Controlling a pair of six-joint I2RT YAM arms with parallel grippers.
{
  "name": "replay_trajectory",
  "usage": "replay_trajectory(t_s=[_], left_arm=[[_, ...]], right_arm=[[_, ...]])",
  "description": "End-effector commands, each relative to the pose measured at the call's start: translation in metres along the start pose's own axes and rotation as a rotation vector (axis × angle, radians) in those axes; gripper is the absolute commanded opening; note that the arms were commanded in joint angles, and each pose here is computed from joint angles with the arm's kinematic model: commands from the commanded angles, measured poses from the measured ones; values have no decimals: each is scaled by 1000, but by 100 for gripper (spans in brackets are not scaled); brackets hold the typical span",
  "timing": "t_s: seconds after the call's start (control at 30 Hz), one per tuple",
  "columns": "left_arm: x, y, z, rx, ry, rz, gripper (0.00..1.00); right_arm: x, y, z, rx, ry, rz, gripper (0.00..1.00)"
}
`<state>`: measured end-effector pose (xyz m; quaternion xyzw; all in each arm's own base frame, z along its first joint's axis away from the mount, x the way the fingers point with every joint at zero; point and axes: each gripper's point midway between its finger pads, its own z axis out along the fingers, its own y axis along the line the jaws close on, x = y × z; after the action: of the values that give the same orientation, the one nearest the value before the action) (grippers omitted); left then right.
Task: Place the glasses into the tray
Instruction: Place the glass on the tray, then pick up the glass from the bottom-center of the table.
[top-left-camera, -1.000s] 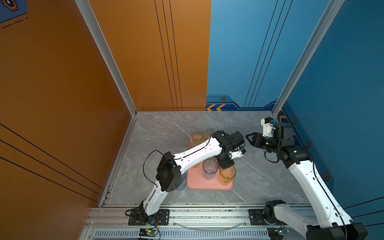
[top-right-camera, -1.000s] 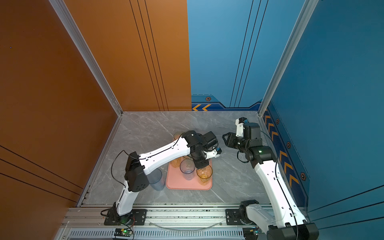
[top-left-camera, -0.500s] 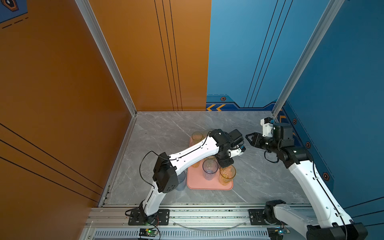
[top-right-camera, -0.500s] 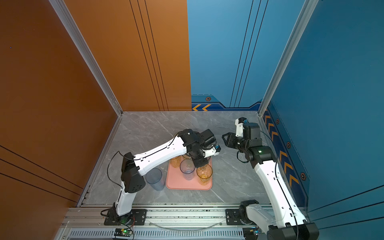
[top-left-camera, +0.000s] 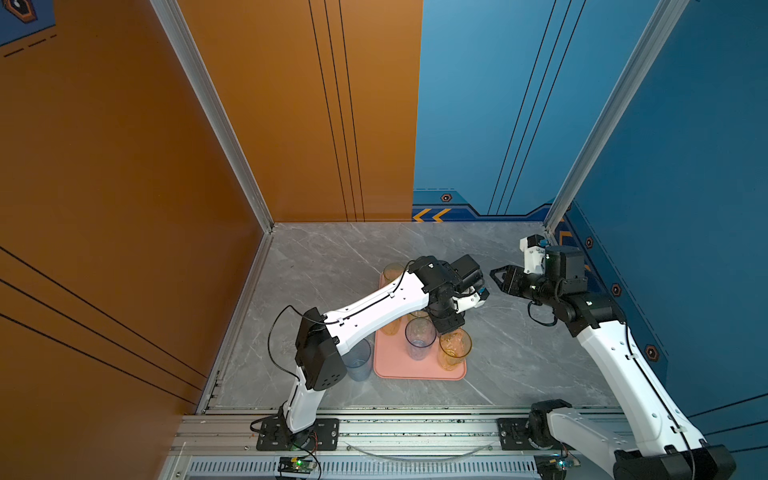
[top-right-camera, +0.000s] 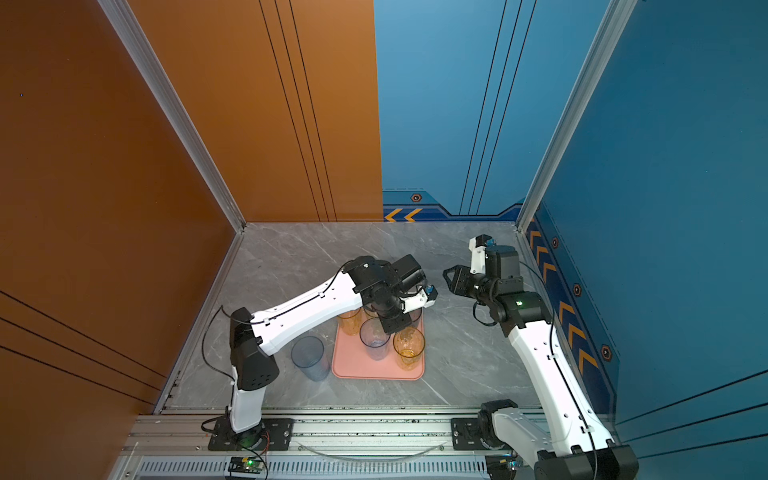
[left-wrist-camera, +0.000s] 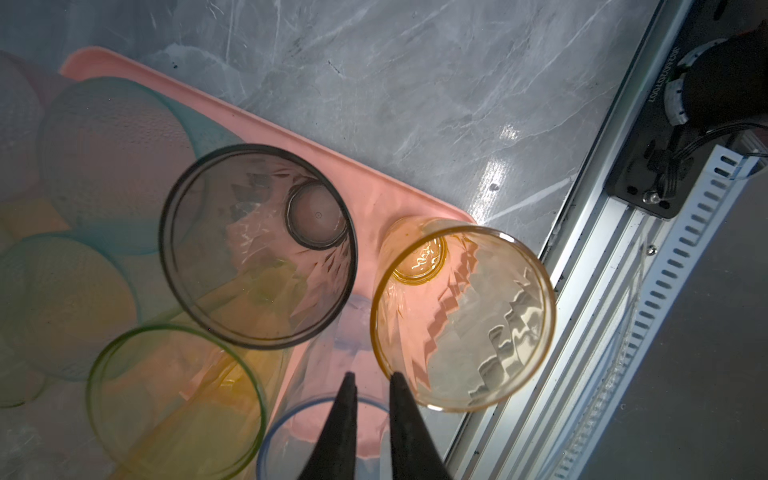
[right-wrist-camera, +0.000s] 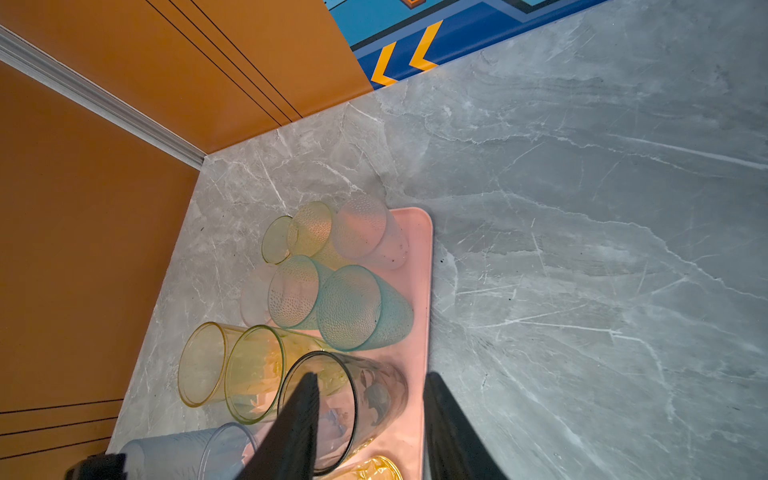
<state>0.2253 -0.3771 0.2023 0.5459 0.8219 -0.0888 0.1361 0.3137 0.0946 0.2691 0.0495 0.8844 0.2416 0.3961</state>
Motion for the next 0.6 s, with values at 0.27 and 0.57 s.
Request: replay_trajectory(t_s=[0.27, 0.57], left_arm=[[65, 61, -97, -168, -151, -389, 15], [176, 83, -112, -243, -143, -814, 15]], right_arm=[[3, 14, 12, -86, 20, -45, 41], [21, 37, 34, -202, 87, -76, 41]])
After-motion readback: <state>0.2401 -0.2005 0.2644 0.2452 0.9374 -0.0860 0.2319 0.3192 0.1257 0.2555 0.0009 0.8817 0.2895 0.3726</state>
